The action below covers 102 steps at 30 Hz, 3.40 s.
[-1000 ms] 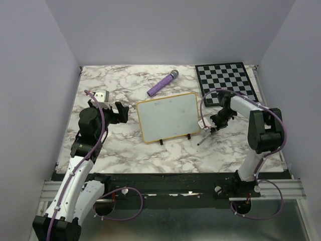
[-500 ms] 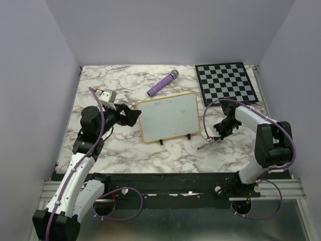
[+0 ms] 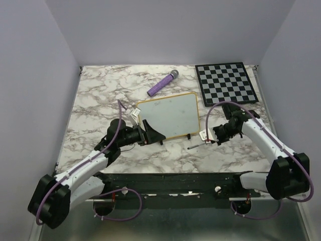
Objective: Write a sentence on the whiteboard
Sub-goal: Pass from the right arm to the left
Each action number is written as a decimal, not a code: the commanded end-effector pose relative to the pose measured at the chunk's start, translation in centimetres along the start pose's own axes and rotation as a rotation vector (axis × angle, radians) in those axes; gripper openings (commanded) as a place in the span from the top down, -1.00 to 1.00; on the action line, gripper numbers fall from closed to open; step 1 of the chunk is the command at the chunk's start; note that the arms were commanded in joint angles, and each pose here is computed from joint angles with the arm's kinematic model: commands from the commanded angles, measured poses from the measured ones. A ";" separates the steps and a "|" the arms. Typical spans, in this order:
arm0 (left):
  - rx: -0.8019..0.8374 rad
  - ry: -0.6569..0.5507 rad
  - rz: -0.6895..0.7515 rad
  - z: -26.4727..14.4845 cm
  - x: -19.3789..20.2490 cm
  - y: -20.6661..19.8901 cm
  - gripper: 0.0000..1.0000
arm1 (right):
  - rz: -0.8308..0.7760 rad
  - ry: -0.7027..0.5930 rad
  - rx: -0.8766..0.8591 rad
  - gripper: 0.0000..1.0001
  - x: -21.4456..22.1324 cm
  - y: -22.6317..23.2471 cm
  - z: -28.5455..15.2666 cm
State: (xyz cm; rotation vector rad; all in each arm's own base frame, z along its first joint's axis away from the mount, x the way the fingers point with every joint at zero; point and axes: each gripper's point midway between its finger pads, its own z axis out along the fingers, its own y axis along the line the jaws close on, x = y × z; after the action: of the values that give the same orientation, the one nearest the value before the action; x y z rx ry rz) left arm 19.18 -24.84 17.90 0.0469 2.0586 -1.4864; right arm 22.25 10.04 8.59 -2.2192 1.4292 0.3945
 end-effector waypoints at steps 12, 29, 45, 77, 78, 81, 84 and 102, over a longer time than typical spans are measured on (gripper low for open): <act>0.089 0.068 -0.031 5.3 4.2 -3.4 -0.54 | 0.167 -0.217 0.060 0.99 -9.1 -3.0 0.5; 0.004 0.013 0.006 7.6 4.4 -2.9 -0.21 | 0.199 -0.223 0.006 0.99 -10.7 -2.2 2.4; -0.084 0.346 0.152 6.8 8.5 -1.7 -0.12 | 0.093 -0.136 0.040 0.99 -10.5 -2.3 2.4; -0.049 0.354 0.141 7.7 8.5 -2.3 0.18 | 0.048 -0.142 0.006 0.99 -11.2 -1.4 3.4; -0.048 0.356 0.141 7.7 8.6 -2.3 0.20 | 0.050 -0.140 0.006 0.99 -11.1 -1.4 3.4; -0.044 0.361 0.141 7.7 8.7 -2.3 0.31 | 0.047 -0.142 0.007 0.99 -11.2 -1.5 3.5; -0.041 0.368 0.137 7.7 8.8 -2.2 0.45 | 0.050 -0.146 0.005 0.99 -11.3 -1.4 3.5; 0.025 0.147 0.440 3.6 6.7 -1.9 1.00 | 0.204 -0.383 0.019 -0.82 -15.9 -1.4 -0.1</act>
State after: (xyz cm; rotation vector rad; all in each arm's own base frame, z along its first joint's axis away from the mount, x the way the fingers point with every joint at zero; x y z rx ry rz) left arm 13.94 -32.73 13.33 0.5392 2.2247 -1.3572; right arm 18.51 21.25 12.53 -1.9883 1.5138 0.6454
